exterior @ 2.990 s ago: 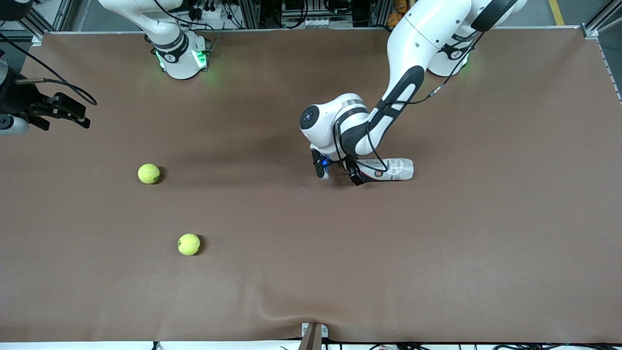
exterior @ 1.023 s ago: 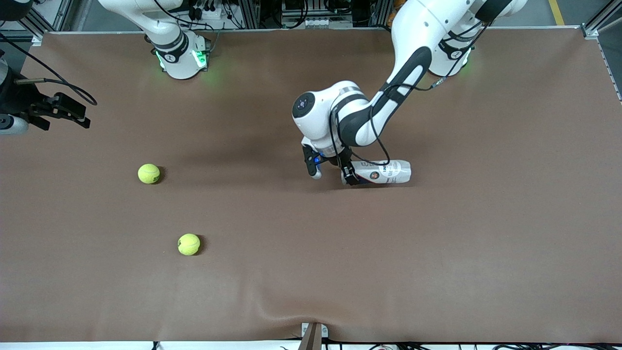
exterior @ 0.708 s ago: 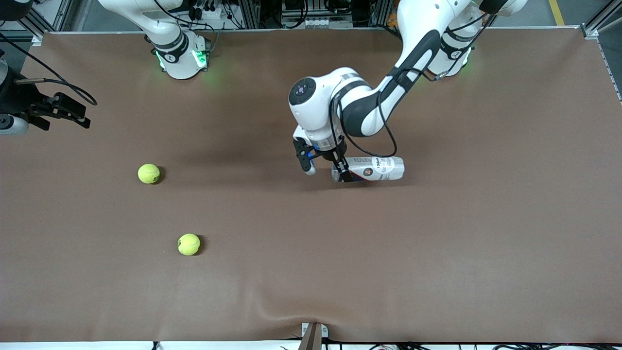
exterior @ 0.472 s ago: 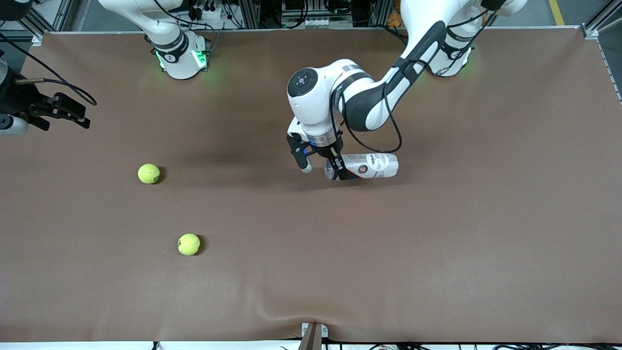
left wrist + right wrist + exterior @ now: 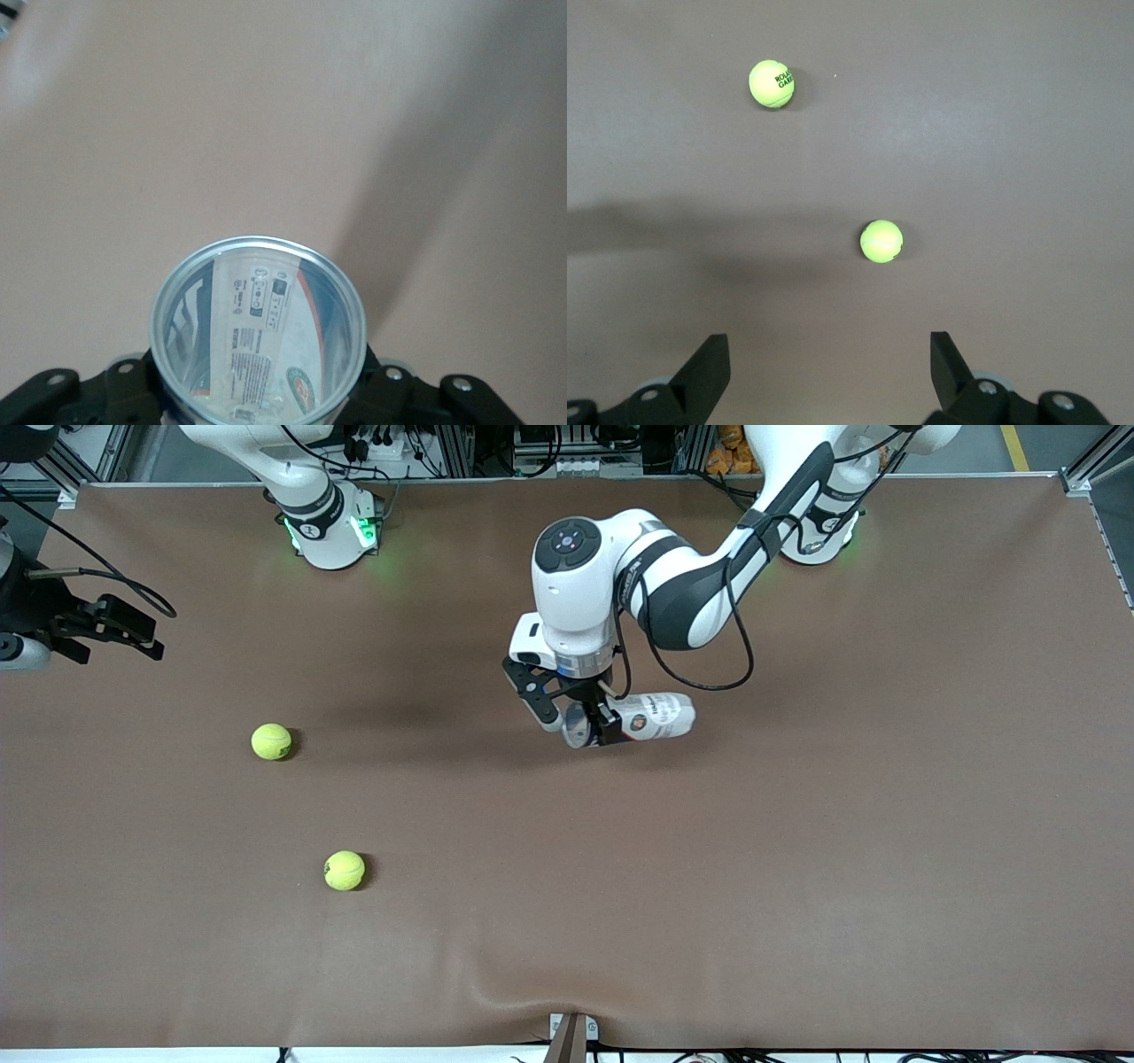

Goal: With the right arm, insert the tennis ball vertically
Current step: 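Lift the can upright with the left gripper toward the table middle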

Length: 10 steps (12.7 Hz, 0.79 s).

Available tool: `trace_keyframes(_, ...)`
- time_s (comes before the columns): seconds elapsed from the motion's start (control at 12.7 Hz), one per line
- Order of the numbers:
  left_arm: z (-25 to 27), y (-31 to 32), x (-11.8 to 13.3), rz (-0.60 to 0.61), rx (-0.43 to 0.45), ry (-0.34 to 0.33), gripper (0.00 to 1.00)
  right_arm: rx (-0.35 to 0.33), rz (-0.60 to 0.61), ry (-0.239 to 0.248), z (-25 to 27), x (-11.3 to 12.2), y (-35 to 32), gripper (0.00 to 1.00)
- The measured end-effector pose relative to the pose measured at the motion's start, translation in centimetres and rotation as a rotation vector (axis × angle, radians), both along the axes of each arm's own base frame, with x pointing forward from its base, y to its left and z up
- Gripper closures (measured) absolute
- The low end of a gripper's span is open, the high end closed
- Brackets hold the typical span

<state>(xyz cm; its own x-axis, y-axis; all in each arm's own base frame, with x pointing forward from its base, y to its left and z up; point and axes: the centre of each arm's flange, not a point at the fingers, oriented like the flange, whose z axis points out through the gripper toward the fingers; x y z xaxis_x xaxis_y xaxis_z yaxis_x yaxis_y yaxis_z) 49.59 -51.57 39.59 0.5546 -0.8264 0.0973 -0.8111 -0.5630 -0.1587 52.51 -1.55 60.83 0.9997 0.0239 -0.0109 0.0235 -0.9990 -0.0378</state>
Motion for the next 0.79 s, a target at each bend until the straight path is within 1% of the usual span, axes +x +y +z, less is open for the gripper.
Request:
trace_keyframes(0.31,1.8,-1.3,0.8,0.104,-0.199,-0.056,0.27,0.000,0.001,-0.003,0.0,0.0,0.0,0.00)
trace_keyframes(0.79,4.8,-2.5,2.2,0.224,-0.511,-0.166,0.27,0.000,0.004,-0.004,0.1,0.0,0.1,0.00)
